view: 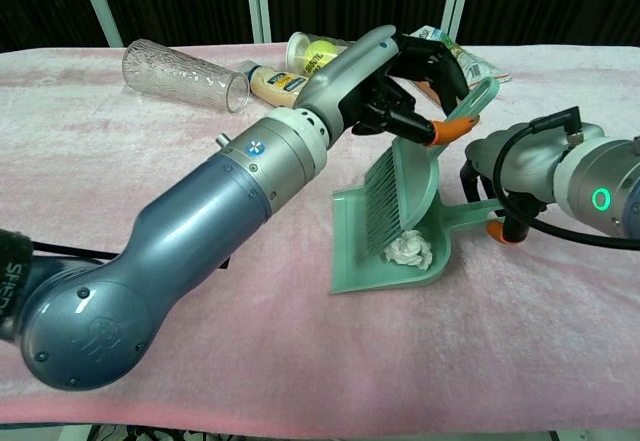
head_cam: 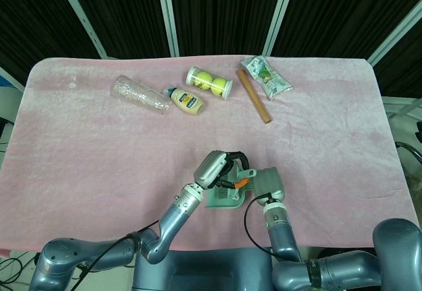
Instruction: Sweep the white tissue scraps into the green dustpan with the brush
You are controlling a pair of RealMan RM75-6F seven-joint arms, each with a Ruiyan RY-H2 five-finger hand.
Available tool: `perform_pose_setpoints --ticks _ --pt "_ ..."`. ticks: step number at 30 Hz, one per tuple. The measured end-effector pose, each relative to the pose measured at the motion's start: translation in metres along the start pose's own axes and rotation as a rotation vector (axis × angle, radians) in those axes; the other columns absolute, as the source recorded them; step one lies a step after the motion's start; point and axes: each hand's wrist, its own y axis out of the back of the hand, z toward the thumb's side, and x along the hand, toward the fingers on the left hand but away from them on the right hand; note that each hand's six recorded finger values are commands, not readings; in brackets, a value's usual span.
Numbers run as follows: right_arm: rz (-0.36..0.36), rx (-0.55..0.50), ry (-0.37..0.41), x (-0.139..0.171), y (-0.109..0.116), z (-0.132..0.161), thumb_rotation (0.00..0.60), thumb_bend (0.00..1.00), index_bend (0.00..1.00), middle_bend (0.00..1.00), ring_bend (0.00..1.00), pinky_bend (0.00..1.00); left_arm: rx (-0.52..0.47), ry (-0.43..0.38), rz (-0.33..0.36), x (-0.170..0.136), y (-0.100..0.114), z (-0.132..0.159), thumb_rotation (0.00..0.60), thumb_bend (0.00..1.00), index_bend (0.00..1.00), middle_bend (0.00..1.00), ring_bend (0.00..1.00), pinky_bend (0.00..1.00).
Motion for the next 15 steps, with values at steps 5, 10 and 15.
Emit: perform_pose_setpoints --ticks 5,10,15 --pt "0.007 -0.009 -0.004 0.0 -0.001 -0.002 0.6 0.49 0.61 0.58 0.71 0.83 -0.018 -0.038 0.023 0.004 0.007 0.01 0.6 0.38 0.65 0.63 0.89 1.0" --pt "0.019 -0.025 -0.006 -0.001 -0.004 -0.003 0.6 0.49 0.61 0.58 0.71 0.83 -0.01 -0.075 0.015 0.003 0.016 0.021 0.6 0.38 0.64 0.63 0.89 1.0" --pt "0.013 -0.034 -0.012 -0.002 -0.003 -0.004 0.6 0.49 0.61 0.58 0.71 0.83 0.037 -0.094 0.025 0.003 0.036 0.023 0.6 0.38 0.64 0.63 0.89 1.0"
